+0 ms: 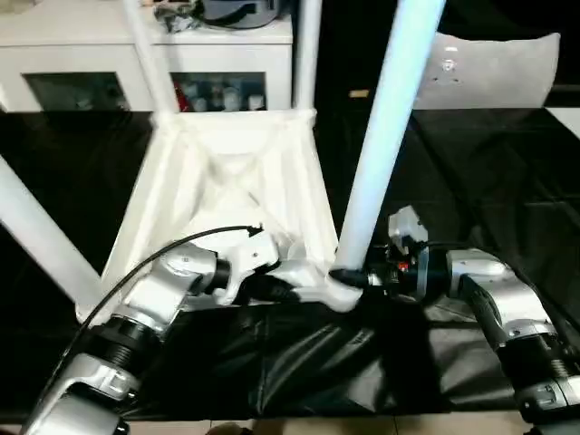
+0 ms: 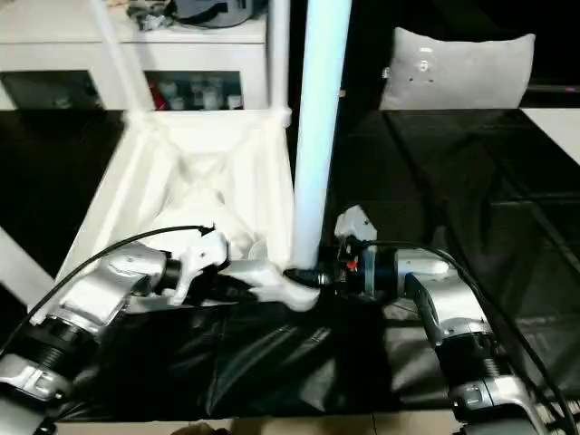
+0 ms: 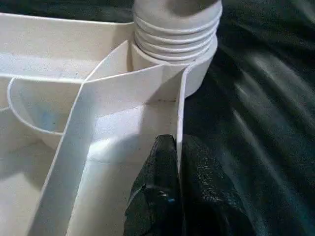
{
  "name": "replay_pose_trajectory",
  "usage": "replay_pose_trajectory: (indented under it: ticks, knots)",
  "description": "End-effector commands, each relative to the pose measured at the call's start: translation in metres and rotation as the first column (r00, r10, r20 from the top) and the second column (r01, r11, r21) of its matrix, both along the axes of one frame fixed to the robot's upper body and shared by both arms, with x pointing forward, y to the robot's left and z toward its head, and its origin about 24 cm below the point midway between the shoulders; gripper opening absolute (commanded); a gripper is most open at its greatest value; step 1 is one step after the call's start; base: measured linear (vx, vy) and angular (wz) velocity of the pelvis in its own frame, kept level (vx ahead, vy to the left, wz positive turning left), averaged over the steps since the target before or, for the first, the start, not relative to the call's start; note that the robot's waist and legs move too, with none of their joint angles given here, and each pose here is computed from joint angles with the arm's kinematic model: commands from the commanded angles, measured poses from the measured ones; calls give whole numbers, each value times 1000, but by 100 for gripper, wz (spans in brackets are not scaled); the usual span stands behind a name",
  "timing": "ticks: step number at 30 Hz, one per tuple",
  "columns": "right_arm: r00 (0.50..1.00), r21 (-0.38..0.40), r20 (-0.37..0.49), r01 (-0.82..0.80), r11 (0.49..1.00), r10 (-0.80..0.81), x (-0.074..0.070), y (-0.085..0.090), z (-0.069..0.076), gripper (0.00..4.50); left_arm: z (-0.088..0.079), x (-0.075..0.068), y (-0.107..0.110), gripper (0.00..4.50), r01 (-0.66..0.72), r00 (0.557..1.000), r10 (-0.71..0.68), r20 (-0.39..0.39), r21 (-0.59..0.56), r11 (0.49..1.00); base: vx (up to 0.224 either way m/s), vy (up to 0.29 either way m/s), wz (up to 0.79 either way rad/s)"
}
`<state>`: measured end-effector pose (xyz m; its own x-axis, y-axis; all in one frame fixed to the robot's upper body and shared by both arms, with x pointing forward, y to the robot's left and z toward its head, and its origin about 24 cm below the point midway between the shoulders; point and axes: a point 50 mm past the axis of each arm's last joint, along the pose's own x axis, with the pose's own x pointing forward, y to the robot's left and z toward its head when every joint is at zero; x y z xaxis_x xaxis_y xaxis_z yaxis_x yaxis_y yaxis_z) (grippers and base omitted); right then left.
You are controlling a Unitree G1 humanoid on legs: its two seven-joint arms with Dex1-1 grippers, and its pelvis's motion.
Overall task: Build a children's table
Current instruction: Rotate leg to tighten
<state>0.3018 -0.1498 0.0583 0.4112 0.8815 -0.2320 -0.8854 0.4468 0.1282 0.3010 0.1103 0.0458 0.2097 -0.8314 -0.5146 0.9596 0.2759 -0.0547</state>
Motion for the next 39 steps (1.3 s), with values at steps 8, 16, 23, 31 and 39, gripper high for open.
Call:
replay_pose_trajectory:
  ticks: [8,16,23,31,39]
  knots:
    - [896,-30,-63,438,898,-439,15,57,-27,239,-1,5,-72,0,-183,982,186,24,-95,978,0,0,0]
    - [919,76,10,393,916,-395,5,27,-14,318,-2,5,-61,0,-143,985,148,91,-53,988,0,0,0]
    - [958,-19,107,270,963,-266,-5,-36,-2,369,-11,-7,-30,0,26,997,-27,78,5,1000,0,0,0]
    - [992,-55,102,-72,996,78,-25,-59,18,369,-7,-22,-8,0,282,959,-283,20,45,958,0,0,0]
    - [957,-6,39,-286,958,286,-29,-48,21,305,-2,-29,-1,0,436,899,-437,-4,78,897,0,0,0]
